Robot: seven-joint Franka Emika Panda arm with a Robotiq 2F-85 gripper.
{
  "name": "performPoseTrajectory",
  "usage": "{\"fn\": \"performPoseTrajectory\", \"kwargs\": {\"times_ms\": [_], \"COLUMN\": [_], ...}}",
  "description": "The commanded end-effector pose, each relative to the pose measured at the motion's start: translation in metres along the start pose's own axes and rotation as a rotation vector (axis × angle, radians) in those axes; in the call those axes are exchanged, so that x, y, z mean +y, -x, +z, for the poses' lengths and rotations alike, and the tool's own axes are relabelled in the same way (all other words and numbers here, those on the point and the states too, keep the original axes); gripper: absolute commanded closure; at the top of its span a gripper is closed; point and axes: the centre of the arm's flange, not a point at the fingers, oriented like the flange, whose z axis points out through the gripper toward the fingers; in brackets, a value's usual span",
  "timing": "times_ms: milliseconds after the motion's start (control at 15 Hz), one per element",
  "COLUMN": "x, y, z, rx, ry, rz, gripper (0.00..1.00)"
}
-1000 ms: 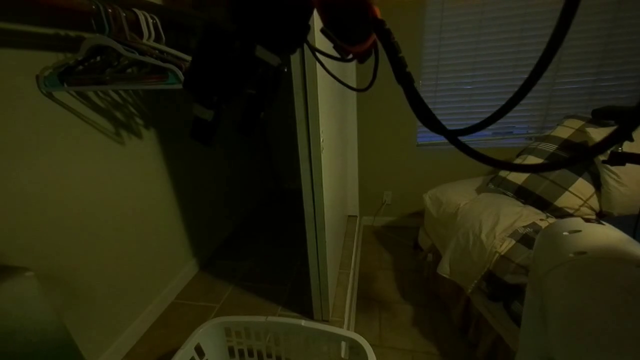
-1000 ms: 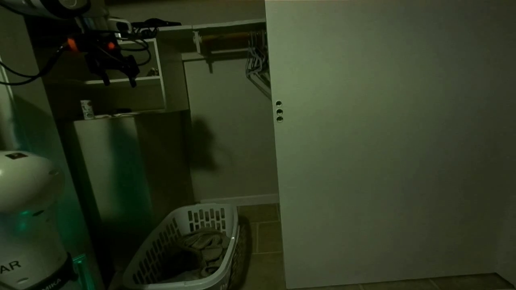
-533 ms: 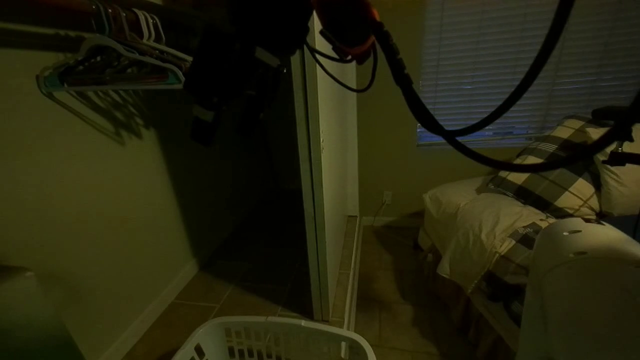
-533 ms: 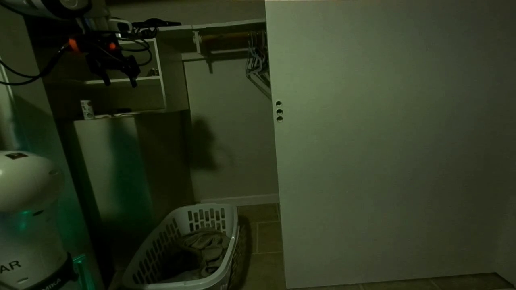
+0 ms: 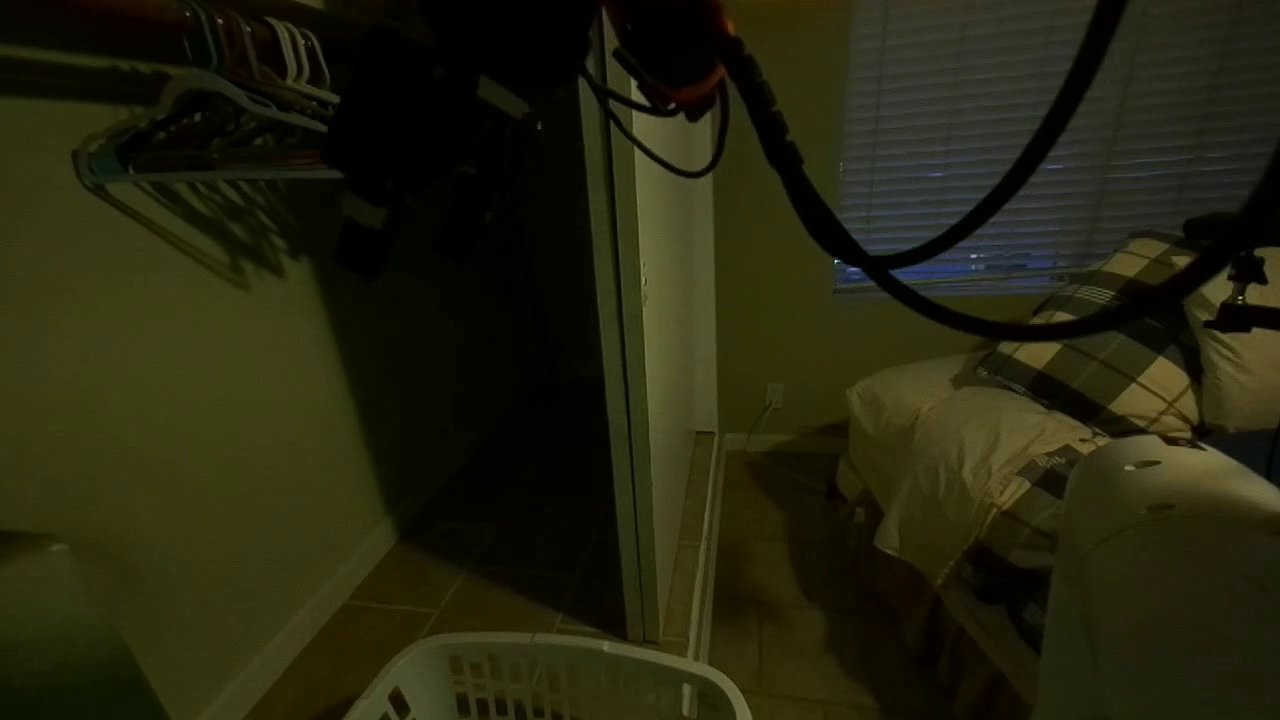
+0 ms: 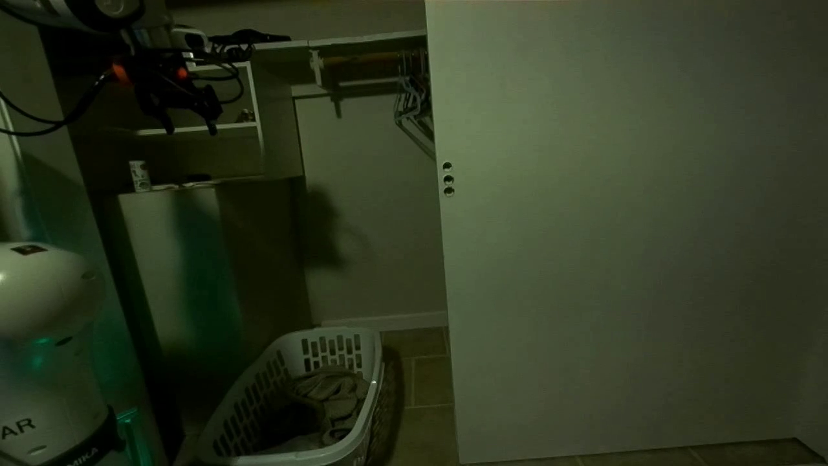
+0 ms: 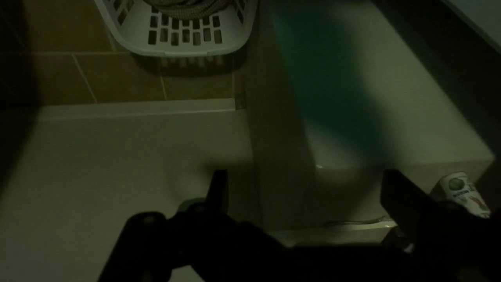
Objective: Remove the black object from the top shelf and put it on the bottom shelf
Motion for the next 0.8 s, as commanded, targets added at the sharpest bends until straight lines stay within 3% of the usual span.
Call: {"fn": "performPoseTrajectory", "kwargs": {"times_ms": [0,333,733], "x": [-0.024,-0.044,-0.062], "y": [-0.055,-0.133,-0.209], "z": [0.007,0.009,0.03], "rx": [0.077,0.196,0.214], "ry": [-0.09,-0.149,-0.218], "rz": [-0.137,-0.262,-0.304], "gripper": [0.0,0.0,0.0]}}
